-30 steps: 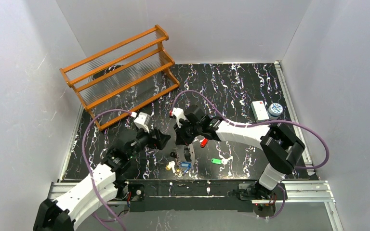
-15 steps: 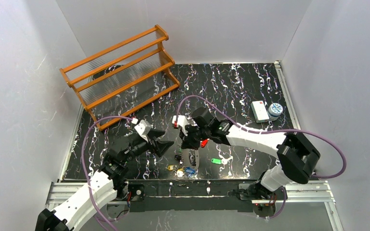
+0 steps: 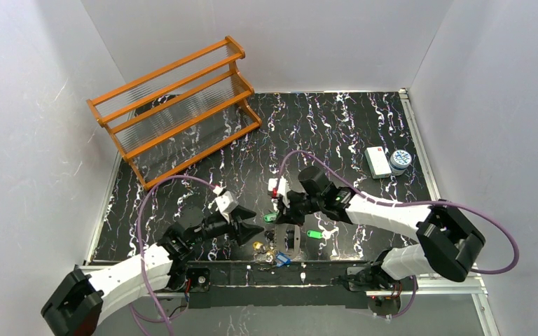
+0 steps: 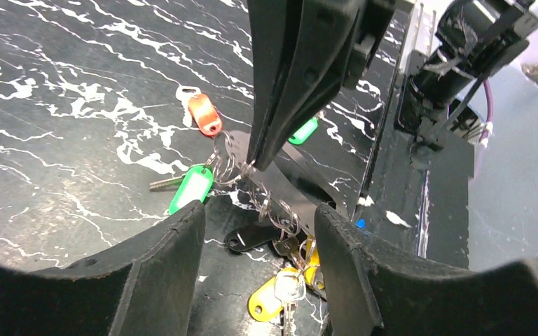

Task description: Put the keys on the keyring

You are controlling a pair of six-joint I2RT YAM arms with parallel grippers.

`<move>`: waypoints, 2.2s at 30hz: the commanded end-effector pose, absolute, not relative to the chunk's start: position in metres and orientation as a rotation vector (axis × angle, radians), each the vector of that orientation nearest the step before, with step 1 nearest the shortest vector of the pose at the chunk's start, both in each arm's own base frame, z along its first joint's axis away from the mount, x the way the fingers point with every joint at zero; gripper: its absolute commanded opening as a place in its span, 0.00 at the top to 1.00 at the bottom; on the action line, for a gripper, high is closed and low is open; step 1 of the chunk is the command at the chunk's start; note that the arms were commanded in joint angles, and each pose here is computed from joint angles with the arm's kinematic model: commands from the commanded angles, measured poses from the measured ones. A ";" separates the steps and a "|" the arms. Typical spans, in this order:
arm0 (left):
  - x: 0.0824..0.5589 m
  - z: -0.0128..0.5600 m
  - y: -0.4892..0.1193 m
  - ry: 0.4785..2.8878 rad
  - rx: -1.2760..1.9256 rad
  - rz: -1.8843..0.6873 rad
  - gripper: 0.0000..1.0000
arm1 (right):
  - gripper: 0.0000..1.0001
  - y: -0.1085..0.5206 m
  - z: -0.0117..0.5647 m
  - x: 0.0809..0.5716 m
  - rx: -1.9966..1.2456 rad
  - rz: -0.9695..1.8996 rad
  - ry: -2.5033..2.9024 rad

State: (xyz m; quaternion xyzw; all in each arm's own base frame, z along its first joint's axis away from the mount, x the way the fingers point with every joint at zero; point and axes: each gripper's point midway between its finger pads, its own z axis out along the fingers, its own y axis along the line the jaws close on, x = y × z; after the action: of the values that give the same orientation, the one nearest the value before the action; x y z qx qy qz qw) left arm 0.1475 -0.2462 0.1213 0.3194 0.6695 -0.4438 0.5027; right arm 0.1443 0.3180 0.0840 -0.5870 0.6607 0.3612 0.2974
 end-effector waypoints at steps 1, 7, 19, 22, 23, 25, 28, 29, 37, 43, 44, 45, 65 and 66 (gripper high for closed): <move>0.138 0.124 -0.258 1.515 0.895 -1.072 0.45 | 0.99 0.324 0.116 0.149 -1.528 1.015 1.548; 0.129 0.114 -0.265 1.465 1.003 -1.042 0.44 | 0.99 0.320 0.124 0.138 -1.564 1.052 1.433; 0.119 0.115 -0.281 1.366 1.132 -1.030 0.42 | 0.99 0.317 0.136 0.127 -1.592 1.072 1.315; 0.114 0.118 -0.287 1.339 1.164 -1.057 0.49 | 0.99 0.316 0.136 0.126 -1.591 1.075 1.315; 0.113 0.117 -0.289 1.340 1.172 -1.065 0.51 | 0.99 0.316 0.136 0.127 -1.588 1.074 1.317; 0.113 0.117 -0.292 1.345 1.178 -1.069 0.52 | 0.99 0.317 0.136 0.127 -1.587 1.074 1.320; 0.114 0.118 -0.295 1.343 1.178 -1.070 0.52 | 0.99 0.317 0.136 0.126 -1.588 1.079 1.320; 0.114 0.119 -0.296 1.340 1.174 -1.066 0.51 | 0.99 0.317 0.136 0.126 -1.589 1.080 1.321; 0.125 0.129 -0.298 1.305 1.138 -0.999 0.49 | 0.99 0.316 0.137 0.124 -1.592 1.086 1.309; 0.129 0.132 -0.300 1.292 1.136 -0.978 0.48 | 0.99 0.315 0.139 0.120 -1.604 1.103 1.287; 0.129 0.132 -0.300 1.291 1.136 -0.975 0.48 | 0.99 0.315 0.140 0.120 -1.606 1.106 1.282; 0.129 0.133 -0.301 1.288 1.137 -0.975 0.48 | 0.99 0.315 0.140 0.119 -1.609 1.107 1.278; 0.141 0.135 -0.292 1.288 1.083 -0.882 0.92 | 0.99 0.316 0.140 0.118 -1.616 1.117 1.276; 0.142 0.135 -0.290 1.291 1.076 -0.878 0.95 | 0.99 0.316 0.141 0.118 -1.617 1.122 1.275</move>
State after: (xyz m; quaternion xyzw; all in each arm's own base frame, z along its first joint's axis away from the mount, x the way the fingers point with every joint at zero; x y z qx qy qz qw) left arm 0.1356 -0.2946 0.1229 0.4767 0.5608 -0.3889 0.5540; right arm 0.1184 0.3129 0.1271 -0.6332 0.5250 0.4323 0.3695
